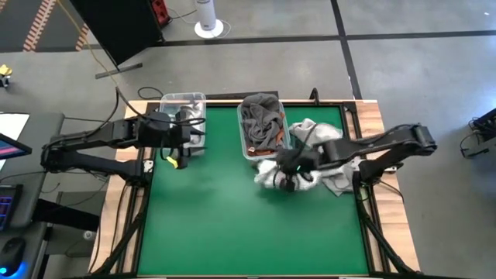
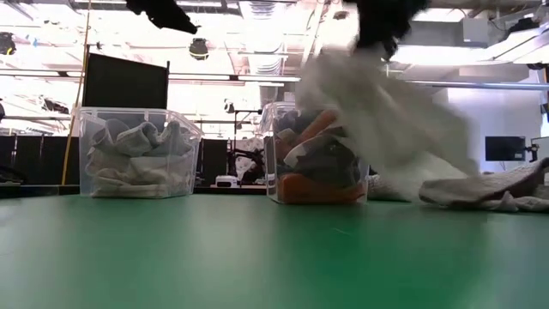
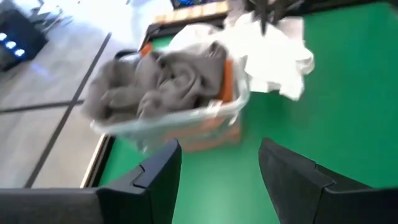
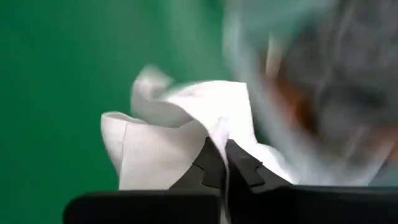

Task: Sort towels by color in basket
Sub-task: Put the white towel into the left transparent bin

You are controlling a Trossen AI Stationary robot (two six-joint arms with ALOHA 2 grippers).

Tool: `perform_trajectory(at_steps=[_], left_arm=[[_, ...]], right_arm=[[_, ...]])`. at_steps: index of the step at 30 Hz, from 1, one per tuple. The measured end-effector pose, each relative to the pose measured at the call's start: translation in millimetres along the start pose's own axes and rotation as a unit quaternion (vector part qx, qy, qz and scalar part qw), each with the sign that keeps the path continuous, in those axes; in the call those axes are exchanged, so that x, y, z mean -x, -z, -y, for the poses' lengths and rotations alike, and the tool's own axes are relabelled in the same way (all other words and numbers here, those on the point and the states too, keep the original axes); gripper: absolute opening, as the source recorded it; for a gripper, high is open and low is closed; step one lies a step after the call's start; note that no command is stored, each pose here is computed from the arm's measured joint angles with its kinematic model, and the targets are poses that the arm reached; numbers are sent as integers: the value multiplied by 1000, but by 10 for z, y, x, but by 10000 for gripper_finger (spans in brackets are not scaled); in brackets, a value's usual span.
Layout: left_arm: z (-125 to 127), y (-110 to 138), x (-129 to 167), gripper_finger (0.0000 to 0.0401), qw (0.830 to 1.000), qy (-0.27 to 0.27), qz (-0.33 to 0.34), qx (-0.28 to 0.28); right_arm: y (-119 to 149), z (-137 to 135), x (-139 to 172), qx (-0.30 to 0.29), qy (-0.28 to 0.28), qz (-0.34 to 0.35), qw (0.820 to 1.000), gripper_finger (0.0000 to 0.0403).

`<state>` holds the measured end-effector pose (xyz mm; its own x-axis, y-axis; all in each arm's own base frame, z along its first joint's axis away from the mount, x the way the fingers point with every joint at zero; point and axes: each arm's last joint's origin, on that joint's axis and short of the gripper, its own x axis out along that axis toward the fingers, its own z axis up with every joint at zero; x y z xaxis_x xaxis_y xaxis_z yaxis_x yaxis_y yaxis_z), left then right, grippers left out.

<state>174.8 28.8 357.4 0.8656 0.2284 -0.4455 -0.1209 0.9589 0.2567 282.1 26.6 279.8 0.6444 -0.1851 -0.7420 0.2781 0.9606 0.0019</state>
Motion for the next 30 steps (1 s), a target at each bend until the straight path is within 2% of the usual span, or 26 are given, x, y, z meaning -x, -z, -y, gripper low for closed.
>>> perform_trajectory(at_steps=[4,10,13,20,23,30], left_arm=[[9,-49,-18,206,999,26,29,-3],[33,-137,-180,206,996,64,63,-3],[38,-142,-300,206,996,64,55,1],[21,-167,-658,206,997,59,55,19],[-5,-187,-762,206,996,53,68,19],[-30,-263,-833,206,990,80,119,14]], right_arm=[[-406,99,334,12,-15,136,990,22],[-833,184,550,56,-4,304,951,22],[-948,221,521,68,5,335,940,22],[-1173,291,523,72,-28,404,912,23],[-1215,263,493,83,-54,407,908,23],[-1239,238,535,88,-60,417,903,23]])
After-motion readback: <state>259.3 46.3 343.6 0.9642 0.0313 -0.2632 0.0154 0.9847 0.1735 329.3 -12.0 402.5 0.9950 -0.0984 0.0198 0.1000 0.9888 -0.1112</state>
